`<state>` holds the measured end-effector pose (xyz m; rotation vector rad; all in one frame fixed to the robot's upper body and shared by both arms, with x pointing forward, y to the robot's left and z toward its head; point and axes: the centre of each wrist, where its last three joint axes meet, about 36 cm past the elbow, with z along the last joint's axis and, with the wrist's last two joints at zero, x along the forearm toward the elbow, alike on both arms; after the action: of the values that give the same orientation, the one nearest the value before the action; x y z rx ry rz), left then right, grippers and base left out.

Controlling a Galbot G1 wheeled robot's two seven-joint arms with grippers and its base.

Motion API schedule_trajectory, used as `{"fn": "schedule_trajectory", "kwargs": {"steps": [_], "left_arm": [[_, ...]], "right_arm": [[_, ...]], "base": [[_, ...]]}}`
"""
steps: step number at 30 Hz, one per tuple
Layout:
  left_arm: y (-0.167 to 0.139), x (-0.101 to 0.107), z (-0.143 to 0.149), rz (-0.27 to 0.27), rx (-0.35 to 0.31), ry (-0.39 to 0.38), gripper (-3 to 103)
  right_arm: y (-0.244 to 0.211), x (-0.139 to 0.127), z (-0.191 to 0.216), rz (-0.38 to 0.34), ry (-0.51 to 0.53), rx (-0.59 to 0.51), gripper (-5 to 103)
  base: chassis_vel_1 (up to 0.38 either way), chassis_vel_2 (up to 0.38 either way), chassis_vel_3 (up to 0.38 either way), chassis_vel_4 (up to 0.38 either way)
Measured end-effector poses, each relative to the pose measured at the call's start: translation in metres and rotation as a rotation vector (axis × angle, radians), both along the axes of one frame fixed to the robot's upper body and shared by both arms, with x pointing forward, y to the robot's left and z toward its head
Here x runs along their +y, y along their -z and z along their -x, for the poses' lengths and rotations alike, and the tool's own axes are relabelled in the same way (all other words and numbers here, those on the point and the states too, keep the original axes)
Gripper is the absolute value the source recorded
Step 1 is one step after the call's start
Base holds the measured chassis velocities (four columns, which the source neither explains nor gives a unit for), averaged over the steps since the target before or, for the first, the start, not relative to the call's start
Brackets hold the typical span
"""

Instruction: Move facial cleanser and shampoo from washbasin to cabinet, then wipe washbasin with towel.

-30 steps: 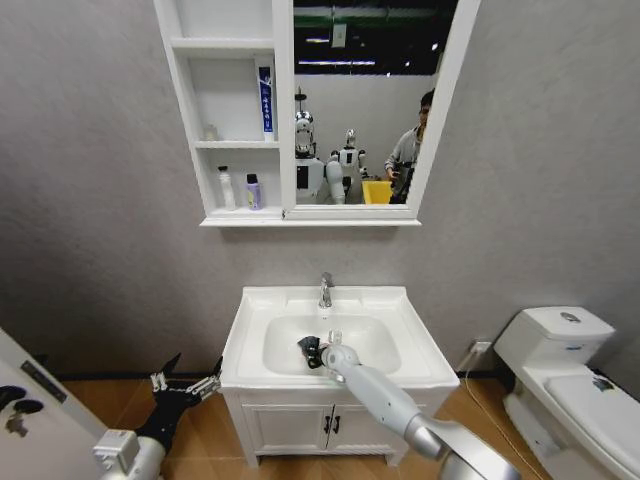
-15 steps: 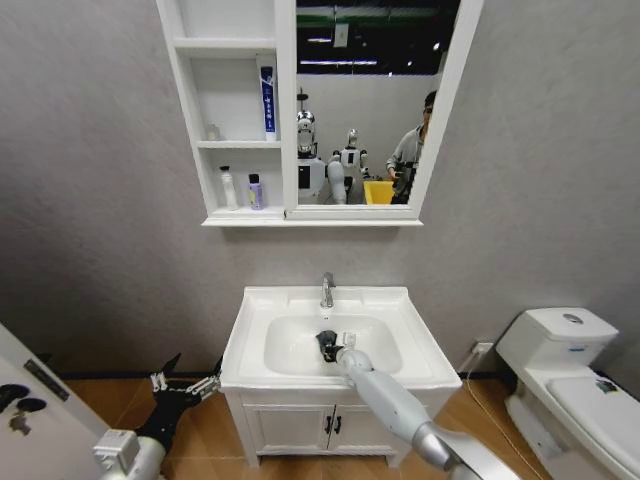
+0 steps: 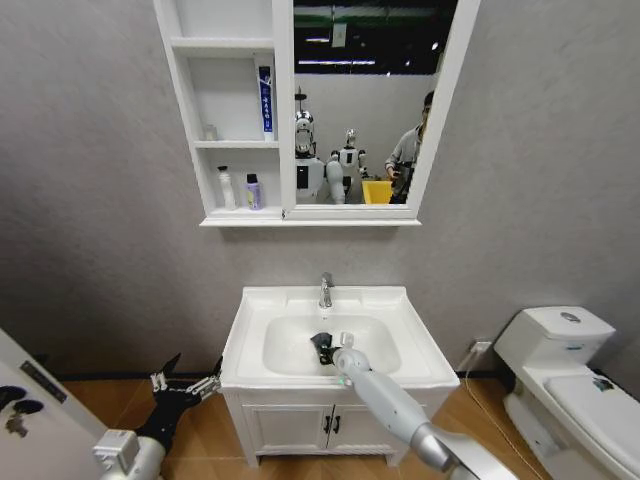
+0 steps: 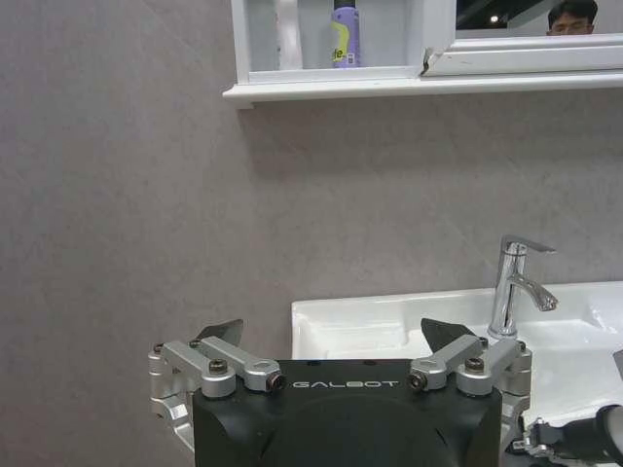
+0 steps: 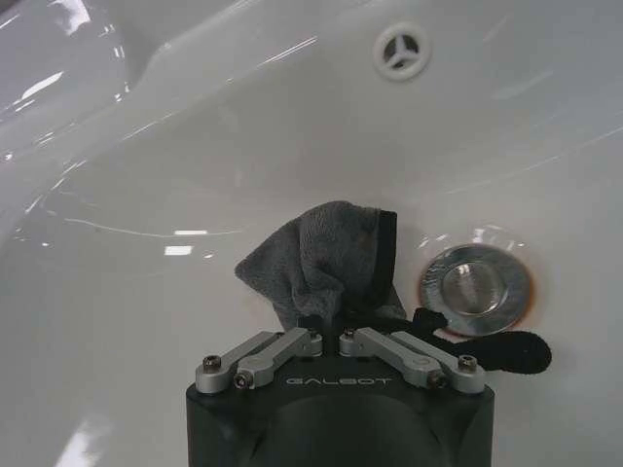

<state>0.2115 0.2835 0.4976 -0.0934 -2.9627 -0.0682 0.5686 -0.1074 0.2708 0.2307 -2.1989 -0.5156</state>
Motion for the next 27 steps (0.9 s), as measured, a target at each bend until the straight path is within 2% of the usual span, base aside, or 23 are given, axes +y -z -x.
{"fn": "schedule_trajectory", "kwargs": {"steps": [3, 5, 7, 8, 10, 11, 13, 16, 19, 21, 22, 26, 27], "left_arm": [[0.0, 0.0, 0.0, 0.0, 0.0, 0.0, 100], [0.0, 0.0, 0.0, 0.0, 0.0, 0.0, 100], [0.0, 0.0, 0.0, 0.0, 0.0, 0.0, 100], [0.0, 0.0, 0.0, 0.0, 0.0, 0.0, 100], [0.0, 0.0, 0.0, 0.0, 0.0, 0.0, 100], [0.0, 0.0, 0.0, 0.0, 0.0, 0.0, 100], [0.0, 0.0, 0.0, 0.0, 0.0, 0.0, 100], [0.0, 0.0, 0.0, 0.0, 0.0, 0.0, 100], [0.0, 0.0, 0.0, 0.0, 0.0, 0.0, 100], [0.0, 0.0, 0.0, 0.0, 0.0, 0.0, 100], [0.0, 0.0, 0.0, 0.0, 0.0, 0.0, 100], [0.0, 0.0, 0.0, 0.0, 0.0, 0.0, 100], [0.0, 0.0, 0.0, 0.0, 0.0, 0.0, 100]], "right_arm": [[-0.003, 0.006, -0.001, -0.01, 0.02, 0.016, 3], [-0.005, 0.003, -0.003, 0.01, 0.037, 0.022, 3], [-0.005, -0.014, -0.003, 0.1, 0.058, 0.01, 3], [-0.005, -0.014, -0.003, 0.1, 0.058, 0.01, 3], [-0.004, -0.045, 0.0, 0.181, 0.084, 0.003, 3], [-0.004, -0.045, 0.0, 0.181, 0.084, 0.003, 3], [-0.004, -0.082, 0.006, 0.238, 0.121, -0.005, 3], [-0.009, -0.093, 0.007, 0.221, 0.154, 0.019, 3], [-0.012, -0.089, 0.005, 0.194, 0.165, 0.039, 3], [-0.014, -0.068, -0.001, 0.158, 0.145, 0.057, 3], [-0.014, -0.068, -0.001, 0.158, 0.145, 0.057, 3], [-0.011, -0.019, -0.013, 0.097, 0.09, 0.087, 3], [-0.011, -0.019, -0.013, 0.097, 0.09, 0.087, 3]], "base": [[0.0, 0.0, 0.0, 0.0], [0.0, 0.0, 0.0, 0.0], [0.0, 0.0, 0.0, 0.0], [0.0, 0.0, 0.0, 0.0], [0.0, 0.0, 0.0, 0.0], [0.0, 0.0, 0.0, 0.0], [0.0, 0.0, 0.0, 0.0], [0.0, 0.0, 0.0, 0.0], [0.0, 0.0, 0.0, 0.0], [0.0, 0.0, 0.0, 0.0], [0.0, 0.0, 0.0, 0.0], [0.0, 0.0, 0.0, 0.0], [0.0, 0.0, 0.0, 0.0]]}}
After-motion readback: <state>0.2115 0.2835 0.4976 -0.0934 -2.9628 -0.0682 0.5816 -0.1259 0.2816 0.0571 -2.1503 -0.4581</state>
